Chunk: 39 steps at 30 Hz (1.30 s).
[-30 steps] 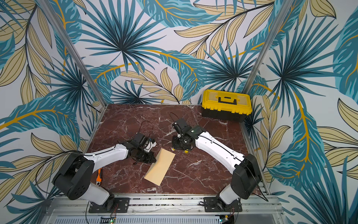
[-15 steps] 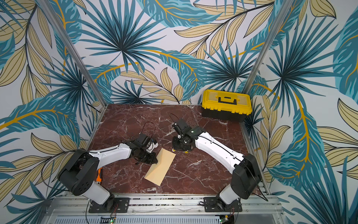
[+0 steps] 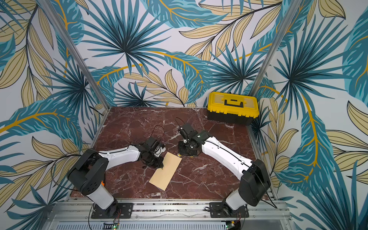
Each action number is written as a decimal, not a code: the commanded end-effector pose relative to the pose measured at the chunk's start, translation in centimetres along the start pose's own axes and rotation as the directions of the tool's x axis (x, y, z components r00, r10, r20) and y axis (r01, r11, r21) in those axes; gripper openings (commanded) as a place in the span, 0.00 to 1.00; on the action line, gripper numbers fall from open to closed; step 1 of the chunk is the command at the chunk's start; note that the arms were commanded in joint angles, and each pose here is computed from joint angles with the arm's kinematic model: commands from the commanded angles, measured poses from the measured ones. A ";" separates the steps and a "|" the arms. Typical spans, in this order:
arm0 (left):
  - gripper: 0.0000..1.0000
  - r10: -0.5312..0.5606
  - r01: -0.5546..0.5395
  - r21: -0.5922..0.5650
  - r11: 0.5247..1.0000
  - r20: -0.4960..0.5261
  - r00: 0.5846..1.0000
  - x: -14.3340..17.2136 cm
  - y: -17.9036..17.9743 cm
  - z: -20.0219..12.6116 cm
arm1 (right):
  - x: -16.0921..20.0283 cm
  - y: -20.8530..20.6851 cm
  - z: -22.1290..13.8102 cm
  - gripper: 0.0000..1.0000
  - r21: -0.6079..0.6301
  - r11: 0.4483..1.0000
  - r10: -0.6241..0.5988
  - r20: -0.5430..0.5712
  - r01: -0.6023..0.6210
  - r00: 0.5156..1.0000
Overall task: Seal the envelope with a glue stick
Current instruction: Seal the envelope at the center of the board.
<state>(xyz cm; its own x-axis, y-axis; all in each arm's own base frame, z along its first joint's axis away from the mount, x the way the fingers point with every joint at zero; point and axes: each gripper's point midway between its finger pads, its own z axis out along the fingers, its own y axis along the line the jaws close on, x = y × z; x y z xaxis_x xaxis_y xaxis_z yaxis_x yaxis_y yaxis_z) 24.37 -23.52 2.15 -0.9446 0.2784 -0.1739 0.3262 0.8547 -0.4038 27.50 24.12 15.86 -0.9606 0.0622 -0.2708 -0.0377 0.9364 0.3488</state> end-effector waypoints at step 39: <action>0.09 0.000 -0.005 -0.060 0.998 -0.083 0.997 2.3 1.1 3.5 | 0.5 -1.1 -1.7 0.00 0.025 1.000 0.009 0.021 -0.009 1.000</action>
<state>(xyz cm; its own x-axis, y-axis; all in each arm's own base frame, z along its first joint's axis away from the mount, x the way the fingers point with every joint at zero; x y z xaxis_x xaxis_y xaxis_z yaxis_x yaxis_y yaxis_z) 24.35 -26.32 1.97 -0.9337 0.3036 -0.1895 0.3575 0.8179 -0.4508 27.06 23.40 16.70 -0.9557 0.0673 -0.2865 -0.0367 0.9387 0.3427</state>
